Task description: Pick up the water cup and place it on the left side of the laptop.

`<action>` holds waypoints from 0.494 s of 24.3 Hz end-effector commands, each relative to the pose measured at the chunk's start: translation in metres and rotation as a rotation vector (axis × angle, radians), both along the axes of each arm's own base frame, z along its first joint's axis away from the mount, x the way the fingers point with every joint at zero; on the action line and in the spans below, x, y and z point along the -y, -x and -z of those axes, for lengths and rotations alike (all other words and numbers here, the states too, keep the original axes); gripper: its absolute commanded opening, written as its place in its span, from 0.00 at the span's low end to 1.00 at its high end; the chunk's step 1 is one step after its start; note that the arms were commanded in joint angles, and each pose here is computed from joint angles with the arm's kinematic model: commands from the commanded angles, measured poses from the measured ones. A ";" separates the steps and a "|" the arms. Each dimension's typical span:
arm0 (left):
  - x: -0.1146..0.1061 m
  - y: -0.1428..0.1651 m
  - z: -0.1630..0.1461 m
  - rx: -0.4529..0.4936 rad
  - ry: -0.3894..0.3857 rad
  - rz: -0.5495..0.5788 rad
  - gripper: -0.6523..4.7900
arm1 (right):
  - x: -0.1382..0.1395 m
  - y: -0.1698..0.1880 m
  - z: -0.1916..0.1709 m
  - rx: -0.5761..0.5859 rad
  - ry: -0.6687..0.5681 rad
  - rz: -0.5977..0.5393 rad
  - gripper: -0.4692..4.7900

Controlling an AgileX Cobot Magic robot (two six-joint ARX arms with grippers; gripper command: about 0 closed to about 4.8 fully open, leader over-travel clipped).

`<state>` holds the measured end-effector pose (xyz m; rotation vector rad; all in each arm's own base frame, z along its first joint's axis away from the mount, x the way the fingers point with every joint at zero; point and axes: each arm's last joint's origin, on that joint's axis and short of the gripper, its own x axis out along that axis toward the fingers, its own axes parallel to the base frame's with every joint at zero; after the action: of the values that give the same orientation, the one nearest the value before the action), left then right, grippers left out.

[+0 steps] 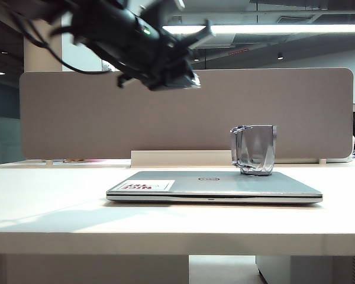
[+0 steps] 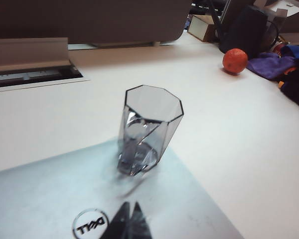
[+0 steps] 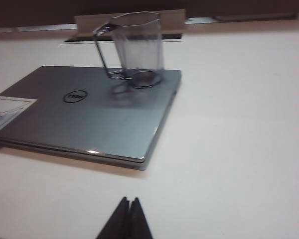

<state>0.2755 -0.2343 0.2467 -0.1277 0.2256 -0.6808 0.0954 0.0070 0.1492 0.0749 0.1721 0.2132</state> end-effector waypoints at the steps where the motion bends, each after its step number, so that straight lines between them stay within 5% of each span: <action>1: 0.016 -0.012 0.002 0.025 -0.019 0.018 0.11 | -0.002 0.000 -0.002 0.029 -0.010 -0.056 0.08; 9: 0.046 -0.035 0.020 0.002 -0.040 0.028 0.12 | -0.004 0.000 -0.013 0.147 -0.016 -0.150 0.08; 11: 0.053 -0.041 0.030 -0.006 -0.064 -0.030 0.23 | -0.004 0.000 -0.014 0.158 -0.016 -0.150 0.08; 12: 0.058 -0.045 0.036 -0.007 -0.078 -0.070 0.37 | -0.004 0.000 -0.015 0.167 -0.015 -0.150 0.08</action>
<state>0.3185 -0.2883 0.2101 -0.0696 0.2723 -0.6359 0.0955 0.0111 0.1631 0.0621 0.0310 0.3625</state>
